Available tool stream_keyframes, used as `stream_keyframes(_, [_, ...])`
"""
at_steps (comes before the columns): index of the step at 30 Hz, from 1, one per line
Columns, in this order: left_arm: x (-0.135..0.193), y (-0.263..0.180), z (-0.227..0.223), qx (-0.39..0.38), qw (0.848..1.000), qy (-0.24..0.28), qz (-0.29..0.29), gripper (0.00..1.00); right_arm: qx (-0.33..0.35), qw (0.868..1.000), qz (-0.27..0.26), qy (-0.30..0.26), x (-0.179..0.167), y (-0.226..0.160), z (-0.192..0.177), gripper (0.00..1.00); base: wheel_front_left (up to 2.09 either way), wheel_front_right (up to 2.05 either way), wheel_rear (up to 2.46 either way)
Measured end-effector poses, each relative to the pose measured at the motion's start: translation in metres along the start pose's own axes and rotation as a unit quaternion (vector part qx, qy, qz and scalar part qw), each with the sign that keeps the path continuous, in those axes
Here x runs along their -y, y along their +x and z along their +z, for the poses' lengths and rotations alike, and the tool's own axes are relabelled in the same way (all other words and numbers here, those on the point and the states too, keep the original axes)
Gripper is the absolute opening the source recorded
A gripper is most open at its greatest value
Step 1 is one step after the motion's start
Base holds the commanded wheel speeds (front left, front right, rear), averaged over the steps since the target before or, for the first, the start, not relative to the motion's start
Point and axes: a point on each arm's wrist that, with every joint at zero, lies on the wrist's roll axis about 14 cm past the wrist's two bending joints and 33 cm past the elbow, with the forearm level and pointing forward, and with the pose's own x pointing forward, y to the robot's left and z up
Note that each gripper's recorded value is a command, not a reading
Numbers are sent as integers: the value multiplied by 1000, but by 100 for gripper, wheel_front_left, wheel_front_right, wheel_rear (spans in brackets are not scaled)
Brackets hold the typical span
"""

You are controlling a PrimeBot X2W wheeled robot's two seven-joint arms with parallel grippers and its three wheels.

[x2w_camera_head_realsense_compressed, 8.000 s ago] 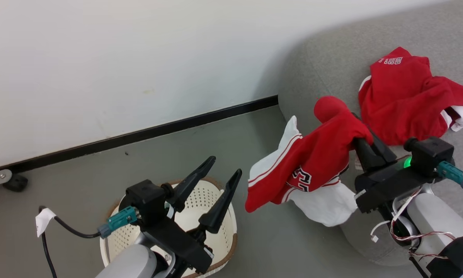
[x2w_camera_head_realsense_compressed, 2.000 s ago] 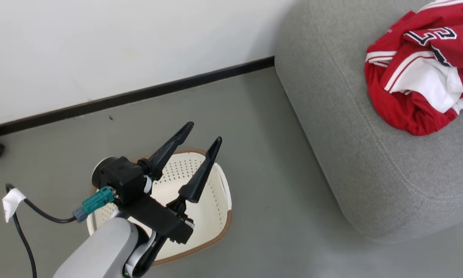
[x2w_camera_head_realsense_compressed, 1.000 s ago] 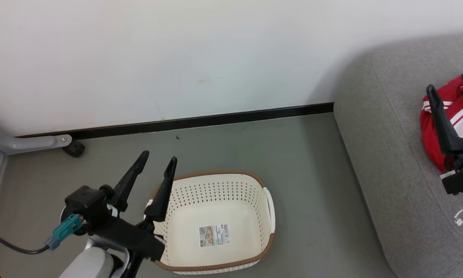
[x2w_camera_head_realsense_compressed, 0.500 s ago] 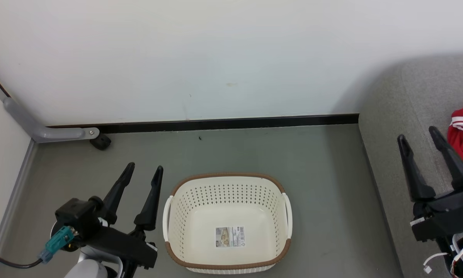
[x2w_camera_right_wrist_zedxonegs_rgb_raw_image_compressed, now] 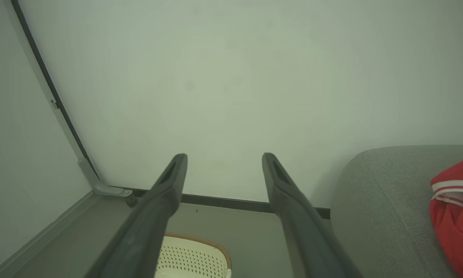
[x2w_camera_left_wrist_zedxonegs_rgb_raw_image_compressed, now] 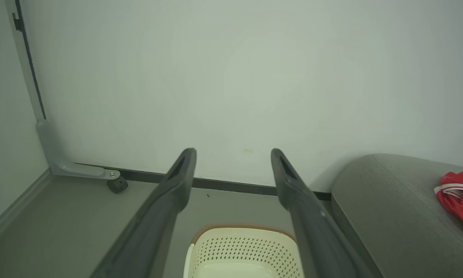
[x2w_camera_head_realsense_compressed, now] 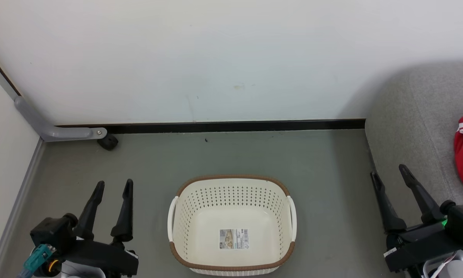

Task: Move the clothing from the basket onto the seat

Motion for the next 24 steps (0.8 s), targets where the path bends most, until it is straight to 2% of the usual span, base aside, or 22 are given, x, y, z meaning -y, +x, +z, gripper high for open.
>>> stream_keyframes(10, [-16, -5, 3, 12, 999, -8, 37, 100, -21, 1000, -6, -8, -4, -11, -17, 100, 0, 0, 0])
stream_keyframes(17, [-17, -4, 5, 18, 999, 14, 38, 100, -18, 1000, -9, -10, -7, -12, -17, 100, 0, 0, 0])
stream_keyframes(20, [-14, -4, 1, 12, 999, 40, 30, 100, -19, 1000, -12, -8, -8, -13, -19, 100, 0, 0, 0])
stream_keyframes(24, [-15, -2, 1, 14, 998, 44, 34, 100, -24, 999, -21, -10, -4, -15, -23, 100, 0, 0, 0])
